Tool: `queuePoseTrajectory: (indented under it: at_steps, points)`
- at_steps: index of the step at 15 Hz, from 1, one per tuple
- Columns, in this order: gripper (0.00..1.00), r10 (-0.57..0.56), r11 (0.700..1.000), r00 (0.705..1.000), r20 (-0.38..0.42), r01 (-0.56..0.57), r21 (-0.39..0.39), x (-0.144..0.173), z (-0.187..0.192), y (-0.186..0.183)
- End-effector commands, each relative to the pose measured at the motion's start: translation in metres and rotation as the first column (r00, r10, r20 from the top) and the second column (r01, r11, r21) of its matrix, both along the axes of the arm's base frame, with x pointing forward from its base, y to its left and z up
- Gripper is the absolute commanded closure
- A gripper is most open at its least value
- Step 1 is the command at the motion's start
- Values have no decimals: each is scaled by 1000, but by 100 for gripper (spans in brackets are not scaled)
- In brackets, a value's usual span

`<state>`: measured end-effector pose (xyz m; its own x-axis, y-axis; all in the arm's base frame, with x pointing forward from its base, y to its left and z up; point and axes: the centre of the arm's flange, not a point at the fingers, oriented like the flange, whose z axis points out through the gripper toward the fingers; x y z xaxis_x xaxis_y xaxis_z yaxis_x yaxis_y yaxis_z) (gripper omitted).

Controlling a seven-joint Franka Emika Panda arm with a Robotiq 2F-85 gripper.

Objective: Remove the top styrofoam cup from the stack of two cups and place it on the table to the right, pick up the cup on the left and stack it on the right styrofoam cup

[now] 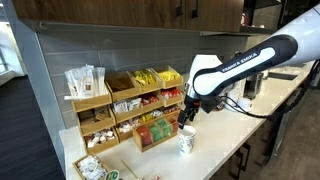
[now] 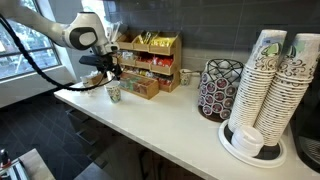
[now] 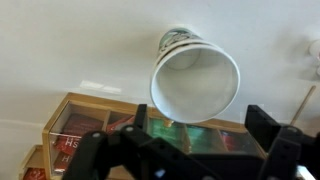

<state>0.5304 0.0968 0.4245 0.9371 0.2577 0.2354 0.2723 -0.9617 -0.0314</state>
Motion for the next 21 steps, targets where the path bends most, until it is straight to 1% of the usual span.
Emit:
queuePoseTrajectory:
  at_steps: [1,3,4,5,6,7,8,9,10,12,13,14,15,16,17,18,19,20,21]
  points:
    - [0,22,1000,999,-25,-22,-4,2,-11,-15]
    - [0,24,1000,999,-26,-24,0,2,-16,-19]
    - [2,27,1000,999,-28,-27,2,3,-18,-20]
    - [11,30,1000,999,-33,-30,2,4,-20,-20]
    - [17,33,999,999,-35,-33,3,5,-22,-20]
    - [32,35,999,999,-37,-35,4,6,-23,-20]
    - [42,36,999,999,-40,-36,5,6,-25,-21]
    - [48,37,999,998,-43,-37,5,7,-27,-21]
    - [51,37,999,998,-46,-37,5,7,-28,-22]
    - [59,38,999,998,-48,-38,6,7,-29,-23]
    - [67,35,999,998,-48,-35,5,8,-29,-23]
    - [67,33,999,998,-48,-33,5,8,-29,-24]
    - [71,30,1000,998,-47,-30,3,7,-27,-25]
    - [79,28,1000,999,-44,-27,3,7,-26,-26]
    - [79,23,1000,999,-43,-23,-1,6,-24,-27]
    - [82,17,1000,999,-42,-17,-4,6,-23,-28]
    - [100,14,1000,999,-40,-14,-8,5,-19,-29]
    - [95,12,1000,999,-39,-13,-10,4,-17,-30]
    - [98,10,1000,999,-36,-10,-15,3,-14,-31]
